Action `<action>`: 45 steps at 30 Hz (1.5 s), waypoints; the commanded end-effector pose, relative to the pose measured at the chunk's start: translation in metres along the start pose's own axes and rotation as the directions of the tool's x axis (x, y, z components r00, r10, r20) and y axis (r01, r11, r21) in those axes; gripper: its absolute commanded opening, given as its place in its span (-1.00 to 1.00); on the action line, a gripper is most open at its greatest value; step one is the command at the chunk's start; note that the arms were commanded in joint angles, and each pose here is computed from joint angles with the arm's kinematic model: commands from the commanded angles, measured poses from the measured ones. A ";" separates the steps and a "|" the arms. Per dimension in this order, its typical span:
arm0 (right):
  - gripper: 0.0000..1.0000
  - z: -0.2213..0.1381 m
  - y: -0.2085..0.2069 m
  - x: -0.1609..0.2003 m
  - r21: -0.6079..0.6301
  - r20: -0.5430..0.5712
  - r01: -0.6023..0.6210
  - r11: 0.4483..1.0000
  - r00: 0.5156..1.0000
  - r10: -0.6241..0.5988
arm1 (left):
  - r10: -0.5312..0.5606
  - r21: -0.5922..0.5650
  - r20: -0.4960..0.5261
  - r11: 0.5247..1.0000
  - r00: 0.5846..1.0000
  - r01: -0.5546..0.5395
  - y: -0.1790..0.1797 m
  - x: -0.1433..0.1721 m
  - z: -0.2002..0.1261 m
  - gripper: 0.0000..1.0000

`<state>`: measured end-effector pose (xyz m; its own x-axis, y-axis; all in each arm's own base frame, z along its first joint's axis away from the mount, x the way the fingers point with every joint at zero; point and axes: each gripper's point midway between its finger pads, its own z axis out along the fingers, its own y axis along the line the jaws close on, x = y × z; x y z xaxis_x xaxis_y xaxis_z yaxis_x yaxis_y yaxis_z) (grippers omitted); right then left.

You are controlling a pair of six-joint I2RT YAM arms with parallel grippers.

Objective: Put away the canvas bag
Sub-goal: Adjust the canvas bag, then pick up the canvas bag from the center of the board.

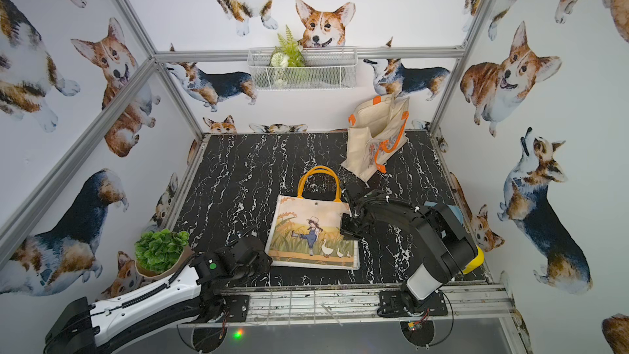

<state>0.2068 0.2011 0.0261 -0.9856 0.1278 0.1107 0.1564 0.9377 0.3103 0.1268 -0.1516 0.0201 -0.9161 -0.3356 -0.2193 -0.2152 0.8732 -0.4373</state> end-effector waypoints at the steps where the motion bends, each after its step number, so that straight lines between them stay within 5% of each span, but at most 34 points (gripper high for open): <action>1: -0.77 -0.004 -0.015 -0.008 0.076 -0.015 0.031 0.997 0.999 -0.030 | 0.016 0.001 -0.026 1.000 1.000 -0.016 -0.001 0.004 0.001 -0.42; 19: -0.77 -0.009 -0.001 -0.043 0.061 -0.035 0.031 0.998 0.999 -0.029 | 0.049 0.035 -0.034 0.998 0.998 -0.047 -0.017 0.002 0.007 -0.52; 27: -0.73 -0.091 0.028 -0.064 -0.014 0.139 0.078 0.997 0.987 -0.075 | 0.074 -0.010 0.018 0.997 0.997 -0.073 -0.012 -0.010 -0.028 -0.56; 30: -0.49 -0.151 0.041 -0.079 -0.047 0.310 0.132 0.990 0.944 -0.111 | 0.089 0.051 0.064 0.994 0.994 -0.093 -0.026 -0.020 -0.055 -0.45; 34: 0.53 -0.222 0.048 -0.105 -0.104 0.504 0.170 0.980 0.858 -0.095 | 0.135 0.255 0.142 0.952 0.981 -0.168 -0.072 -0.032 -0.085 -0.17; 37: 0.93 -0.247 0.047 -0.133 -0.220 0.504 0.115 0.969 0.864 0.012 | 0.132 0.353 0.178 0.916 0.975 -0.189 -0.096 -0.036 -0.091 -0.07; 40: 0.99 -0.255 0.037 -0.161 -0.257 0.457 0.022 0.966 0.884 0.102 | 0.137 0.390 0.185 0.899 0.973 -0.201 -0.109 -0.038 -0.091 -0.11; 45: 0.99 -0.273 0.035 -0.197 -0.169 0.489 0.000 0.986 0.868 0.084 | 0.169 0.386 0.189 0.893 0.967 -0.232 -0.121 -0.041 -0.091 -0.15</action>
<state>0.4270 0.1263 0.2775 -0.8523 0.3631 -0.3765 0.1355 0.8485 0.5115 0.1527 -0.2009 0.1438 -0.8782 -0.2501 -0.4076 0.0911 0.7492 -0.6560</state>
